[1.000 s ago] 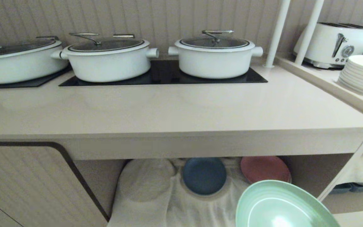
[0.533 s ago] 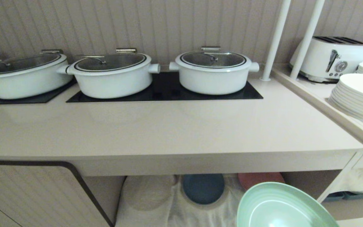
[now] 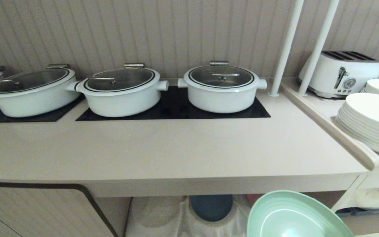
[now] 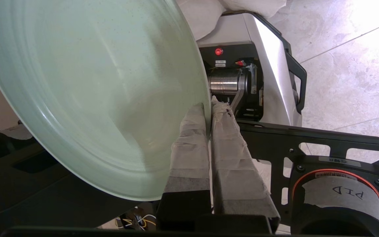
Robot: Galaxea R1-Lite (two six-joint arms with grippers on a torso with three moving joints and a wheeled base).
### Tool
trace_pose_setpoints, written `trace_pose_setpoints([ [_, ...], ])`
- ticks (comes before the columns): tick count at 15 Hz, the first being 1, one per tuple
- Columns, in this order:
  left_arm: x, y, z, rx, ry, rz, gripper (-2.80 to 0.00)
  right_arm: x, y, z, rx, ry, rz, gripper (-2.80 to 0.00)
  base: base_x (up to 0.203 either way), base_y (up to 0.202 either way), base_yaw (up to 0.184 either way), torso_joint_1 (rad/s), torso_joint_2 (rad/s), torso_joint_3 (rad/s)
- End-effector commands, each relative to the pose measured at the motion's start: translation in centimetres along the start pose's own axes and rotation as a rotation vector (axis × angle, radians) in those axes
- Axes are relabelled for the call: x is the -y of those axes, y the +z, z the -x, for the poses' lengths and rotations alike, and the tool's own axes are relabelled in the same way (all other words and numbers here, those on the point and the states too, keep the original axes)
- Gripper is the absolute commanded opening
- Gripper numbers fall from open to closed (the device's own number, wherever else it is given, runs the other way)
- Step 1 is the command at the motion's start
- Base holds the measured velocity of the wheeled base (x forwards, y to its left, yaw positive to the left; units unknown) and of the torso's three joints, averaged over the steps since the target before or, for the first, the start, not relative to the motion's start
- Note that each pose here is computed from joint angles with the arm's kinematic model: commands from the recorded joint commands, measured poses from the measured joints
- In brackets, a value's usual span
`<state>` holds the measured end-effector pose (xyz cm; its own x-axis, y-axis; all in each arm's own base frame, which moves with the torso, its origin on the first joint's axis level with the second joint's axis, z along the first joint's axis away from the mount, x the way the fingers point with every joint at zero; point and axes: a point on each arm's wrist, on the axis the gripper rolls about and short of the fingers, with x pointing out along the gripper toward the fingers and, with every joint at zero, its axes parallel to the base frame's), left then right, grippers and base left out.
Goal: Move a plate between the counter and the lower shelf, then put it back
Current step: Put the plate
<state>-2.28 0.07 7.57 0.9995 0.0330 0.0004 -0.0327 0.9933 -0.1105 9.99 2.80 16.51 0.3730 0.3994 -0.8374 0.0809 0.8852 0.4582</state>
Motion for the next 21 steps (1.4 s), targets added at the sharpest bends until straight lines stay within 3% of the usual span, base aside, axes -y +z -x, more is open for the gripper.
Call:
trace_pose_setpoints([
  [1,0.0,0.0,0.0,0.001,0.001,0.001,-2.8,0.0,-0.1,0.0,-0.004,0.0,-0.004,-2.8,0.0,0.0,0.0,0.051,-0.08,-0.041],
  [14,0.0,0.0,0.0,0.0,0.001,0.001,-2.8,-0.8,1.2,0.6,0.031,0.019,0.015,-2.8,0.0,0.0,0.0,0.002,0.0,-0.002],
  [21,0.0,0.0,0.0,0.0,0.001,0.001,-2.8,-2.3,4.4,0.2,0.029,0.02,0.104,-2.8,0.0,0.0,0.0,0.0,0.0,0.0],
])
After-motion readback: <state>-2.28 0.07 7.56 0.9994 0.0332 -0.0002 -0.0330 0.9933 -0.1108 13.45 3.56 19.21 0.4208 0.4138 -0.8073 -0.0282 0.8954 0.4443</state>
